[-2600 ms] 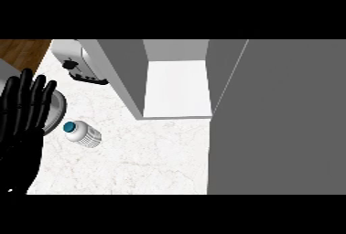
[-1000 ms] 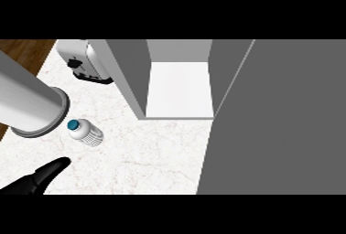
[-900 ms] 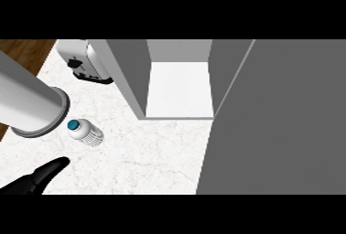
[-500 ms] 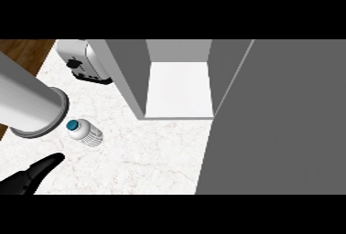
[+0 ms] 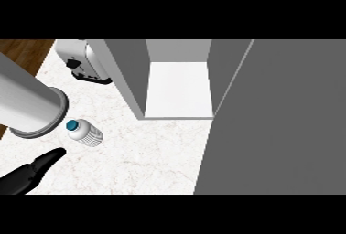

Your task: Pick up the bottled water, place it into the cabinet and close the cabinet

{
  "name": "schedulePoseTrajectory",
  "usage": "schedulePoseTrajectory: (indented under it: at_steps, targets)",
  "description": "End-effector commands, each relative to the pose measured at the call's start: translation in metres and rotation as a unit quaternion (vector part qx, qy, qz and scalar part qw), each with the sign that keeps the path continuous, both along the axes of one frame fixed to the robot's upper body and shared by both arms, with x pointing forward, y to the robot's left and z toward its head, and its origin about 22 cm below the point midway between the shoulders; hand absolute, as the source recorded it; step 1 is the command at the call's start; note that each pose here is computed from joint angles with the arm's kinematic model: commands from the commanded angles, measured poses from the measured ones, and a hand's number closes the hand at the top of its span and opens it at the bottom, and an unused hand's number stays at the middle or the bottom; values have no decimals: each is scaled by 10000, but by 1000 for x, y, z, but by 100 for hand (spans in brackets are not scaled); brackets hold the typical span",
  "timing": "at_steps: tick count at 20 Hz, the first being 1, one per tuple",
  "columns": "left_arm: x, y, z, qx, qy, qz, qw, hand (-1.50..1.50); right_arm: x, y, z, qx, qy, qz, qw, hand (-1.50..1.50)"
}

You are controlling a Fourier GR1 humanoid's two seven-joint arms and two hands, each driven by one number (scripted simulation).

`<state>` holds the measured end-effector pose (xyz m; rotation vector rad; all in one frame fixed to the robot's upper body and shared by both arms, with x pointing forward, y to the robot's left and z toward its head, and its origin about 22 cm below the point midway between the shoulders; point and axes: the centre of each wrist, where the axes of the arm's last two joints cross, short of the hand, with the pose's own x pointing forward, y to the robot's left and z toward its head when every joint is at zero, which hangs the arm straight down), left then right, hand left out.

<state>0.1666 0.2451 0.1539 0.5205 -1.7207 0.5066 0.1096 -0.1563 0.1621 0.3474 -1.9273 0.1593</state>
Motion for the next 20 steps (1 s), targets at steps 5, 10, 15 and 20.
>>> schedulePoseTrajectory:
  at_steps: [5, 10, 15, 20]
  targets:
    - [16, 7, -46, -36, 154, 7, 9999, -150, -17, -8, 19, -246, -370, -369, 9983, -150]
    - [32, 22, -49, -25, 200, 181, 9996, -150, -20, -5, 21, -278, -425, -242, 9984, -150]
    - [27, 24, -99, 1, 433, 246, 9988, -150, -19, -7, 17, -356, -298, -301, 9985, -150]
    - [42, 45, -118, -31, 556, 143, 9983, -150, -27, -4, 19, -220, -343, -382, 9984, -150]
